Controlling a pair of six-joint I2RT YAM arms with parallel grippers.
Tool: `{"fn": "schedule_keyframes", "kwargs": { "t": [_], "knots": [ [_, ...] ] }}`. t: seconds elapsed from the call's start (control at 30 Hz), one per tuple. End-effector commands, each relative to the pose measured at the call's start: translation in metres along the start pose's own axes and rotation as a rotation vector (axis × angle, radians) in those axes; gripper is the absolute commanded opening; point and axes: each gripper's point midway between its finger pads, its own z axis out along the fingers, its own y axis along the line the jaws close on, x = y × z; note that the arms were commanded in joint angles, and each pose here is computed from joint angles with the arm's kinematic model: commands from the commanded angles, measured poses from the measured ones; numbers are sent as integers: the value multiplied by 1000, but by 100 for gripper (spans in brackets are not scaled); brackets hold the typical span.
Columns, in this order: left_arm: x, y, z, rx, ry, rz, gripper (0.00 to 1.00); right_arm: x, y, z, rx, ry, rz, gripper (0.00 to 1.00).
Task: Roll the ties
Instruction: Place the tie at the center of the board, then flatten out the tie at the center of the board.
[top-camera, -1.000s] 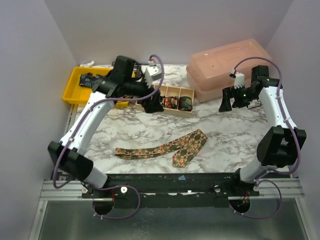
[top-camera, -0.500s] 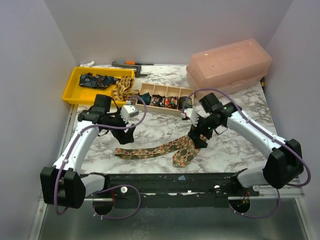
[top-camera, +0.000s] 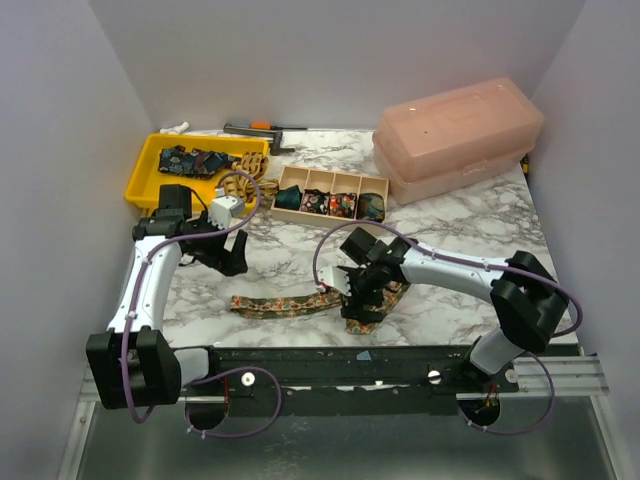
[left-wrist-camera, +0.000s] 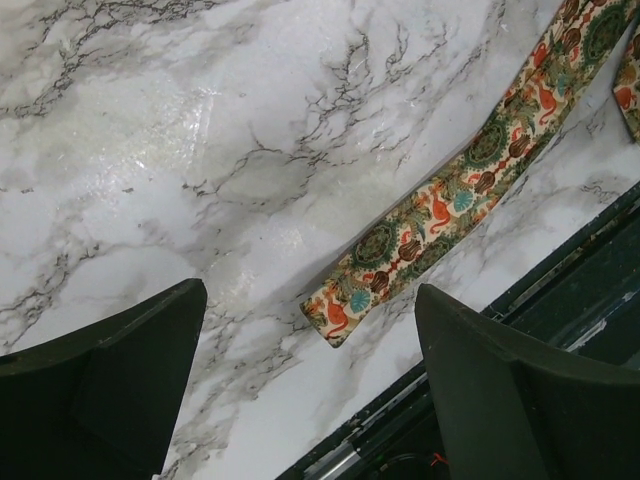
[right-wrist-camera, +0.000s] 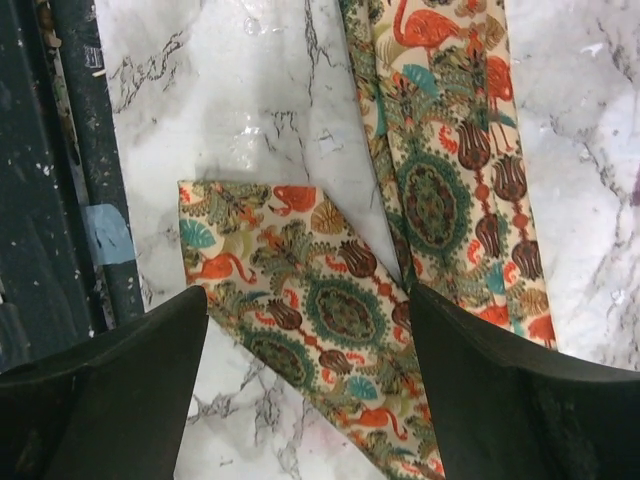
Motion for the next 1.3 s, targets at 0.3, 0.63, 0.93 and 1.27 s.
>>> {"fn": "schedule_keyframes", "kwargs": {
  "t": [0.3, 0.63, 0.93, 1.27],
  "knots": [
    [13, 13, -2, -37, 43, -15, 88, 43, 8, 62, 48, 147, -125, 57],
    [22, 13, -4, -26, 53, 152, 87, 10, -41, -32, 129, -51, 233, 1],
    [35, 18, -1, -34, 80, 306, 89, 125, -96, -152, 350, -129, 627, 61],
    [62, 22, 14, -53, 138, 454, 93, 232, -113, -200, 429, -108, 988, 71]
  ]
}}
